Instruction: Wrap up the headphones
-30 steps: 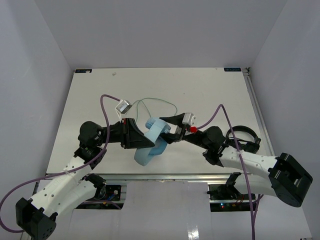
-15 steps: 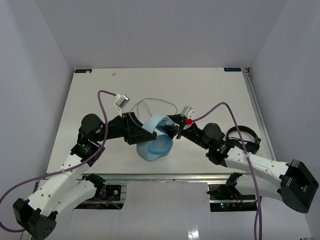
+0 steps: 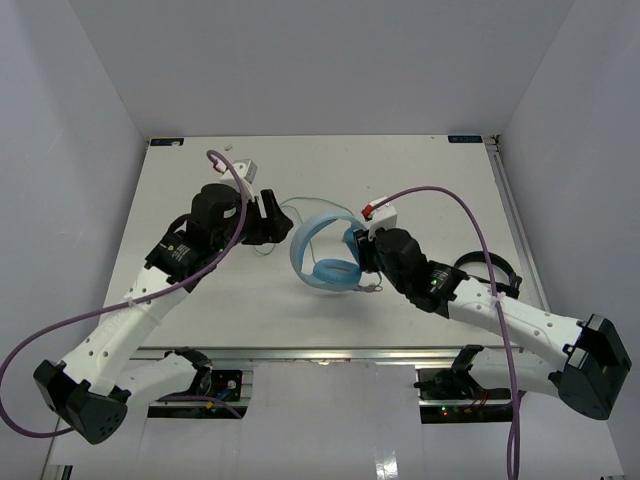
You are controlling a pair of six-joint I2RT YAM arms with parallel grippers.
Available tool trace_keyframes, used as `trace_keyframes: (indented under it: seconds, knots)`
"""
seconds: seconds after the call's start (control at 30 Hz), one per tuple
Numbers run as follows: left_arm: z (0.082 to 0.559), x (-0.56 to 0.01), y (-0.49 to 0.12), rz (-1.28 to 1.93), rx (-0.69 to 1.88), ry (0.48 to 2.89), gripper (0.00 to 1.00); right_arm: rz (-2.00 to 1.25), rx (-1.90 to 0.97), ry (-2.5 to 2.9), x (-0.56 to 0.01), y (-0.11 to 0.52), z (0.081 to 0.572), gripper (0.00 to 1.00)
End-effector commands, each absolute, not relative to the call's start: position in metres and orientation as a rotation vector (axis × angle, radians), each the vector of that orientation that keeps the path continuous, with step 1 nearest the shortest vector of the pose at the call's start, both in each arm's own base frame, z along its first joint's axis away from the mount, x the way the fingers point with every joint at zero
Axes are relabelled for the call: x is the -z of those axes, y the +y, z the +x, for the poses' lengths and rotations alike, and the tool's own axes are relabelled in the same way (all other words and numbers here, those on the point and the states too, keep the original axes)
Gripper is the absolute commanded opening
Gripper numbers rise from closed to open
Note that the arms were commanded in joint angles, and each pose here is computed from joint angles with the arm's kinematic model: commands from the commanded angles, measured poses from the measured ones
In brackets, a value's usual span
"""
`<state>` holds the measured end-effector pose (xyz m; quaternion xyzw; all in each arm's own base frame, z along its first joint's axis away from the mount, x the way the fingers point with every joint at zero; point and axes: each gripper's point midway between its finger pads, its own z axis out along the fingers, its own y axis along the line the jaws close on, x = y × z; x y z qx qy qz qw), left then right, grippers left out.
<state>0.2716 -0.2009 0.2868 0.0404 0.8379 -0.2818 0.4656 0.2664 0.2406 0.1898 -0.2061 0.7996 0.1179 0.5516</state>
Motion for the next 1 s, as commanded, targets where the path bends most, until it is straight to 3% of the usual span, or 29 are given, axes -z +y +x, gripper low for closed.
trace_keyframes:
  seconds: [0.0,0.43,0.73,0.97]
  knots:
    - [0.276,-0.279,-0.173,0.103,0.476,2.04,0.77,-0.301,-0.271,1.889,-0.215,0.232,0.277,0.08]
    - [0.269,-0.243,-0.232,0.221,0.169,2.062,0.78,-0.231,-0.249,1.959,-0.194,0.225,0.281,0.08]
    - [0.284,-0.239,-0.252,0.248,0.178,1.97,0.83,-0.241,-0.333,1.937,-0.206,0.226,0.273,0.08]
    - [0.292,-0.245,-0.263,0.31,0.168,1.922,0.81,-0.267,-0.392,1.927,-0.211,0.23,0.265,0.08]
